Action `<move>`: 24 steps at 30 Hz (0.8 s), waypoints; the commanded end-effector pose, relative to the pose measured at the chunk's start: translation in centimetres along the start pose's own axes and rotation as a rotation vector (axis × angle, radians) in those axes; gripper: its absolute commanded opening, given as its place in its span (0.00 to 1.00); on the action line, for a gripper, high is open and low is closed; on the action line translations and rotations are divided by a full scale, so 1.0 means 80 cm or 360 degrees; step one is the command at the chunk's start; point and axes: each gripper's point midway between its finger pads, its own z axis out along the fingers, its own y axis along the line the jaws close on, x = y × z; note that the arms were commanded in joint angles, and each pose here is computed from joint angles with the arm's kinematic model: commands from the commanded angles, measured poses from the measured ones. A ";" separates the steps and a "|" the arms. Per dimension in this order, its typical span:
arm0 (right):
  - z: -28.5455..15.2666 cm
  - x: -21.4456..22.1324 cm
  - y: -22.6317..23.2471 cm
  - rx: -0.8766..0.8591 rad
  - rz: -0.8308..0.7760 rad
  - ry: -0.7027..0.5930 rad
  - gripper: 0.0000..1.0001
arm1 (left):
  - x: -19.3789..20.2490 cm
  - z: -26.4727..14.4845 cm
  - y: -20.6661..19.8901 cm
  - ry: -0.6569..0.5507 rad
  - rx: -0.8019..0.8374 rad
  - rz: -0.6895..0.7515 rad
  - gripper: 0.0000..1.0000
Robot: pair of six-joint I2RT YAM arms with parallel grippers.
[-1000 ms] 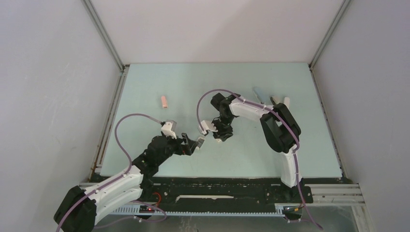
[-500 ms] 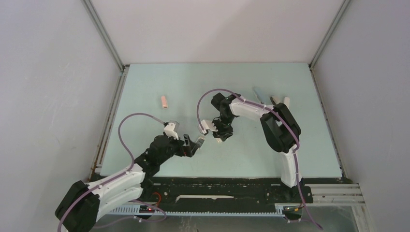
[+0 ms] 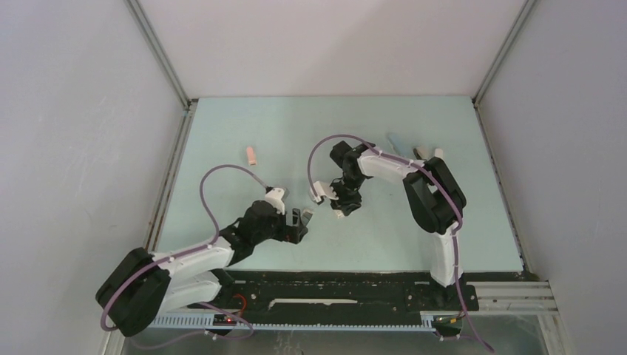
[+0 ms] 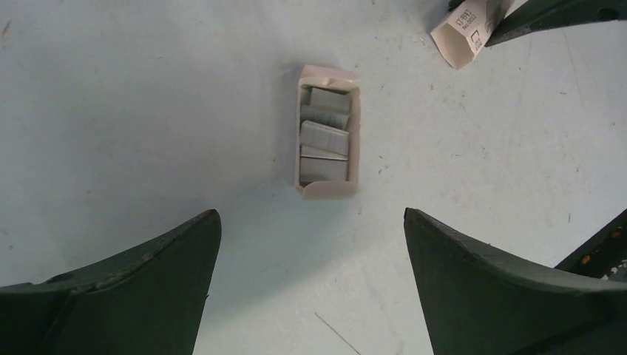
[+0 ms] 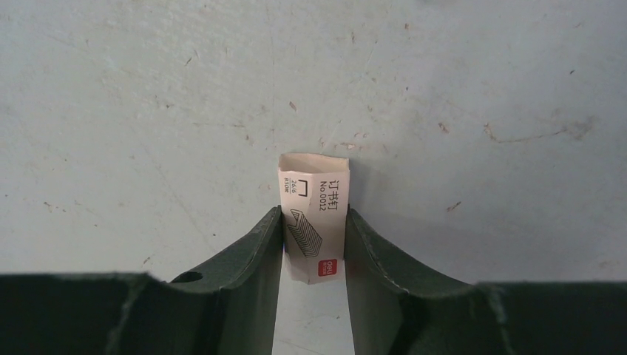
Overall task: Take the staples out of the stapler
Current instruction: Move the shell to the center of the board.
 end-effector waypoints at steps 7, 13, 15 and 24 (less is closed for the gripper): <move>-0.013 0.021 0.016 -0.0011 0.0066 0.0022 0.43 | -0.029 0.014 -0.023 -0.0145 0.0046 0.0293 1.00; -0.014 0.021 0.017 -0.0013 0.0064 0.0021 0.43 | -0.034 0.008 -0.027 -0.0313 0.0111 0.0337 1.00; -0.014 0.021 0.017 -0.0013 0.0066 0.0016 0.43 | -0.035 0.008 -0.023 -0.0340 0.0096 0.0330 1.00; -0.010 0.021 0.019 -0.0029 0.0065 0.0025 0.43 | -0.032 0.005 -0.006 -0.0406 0.0006 0.0214 0.97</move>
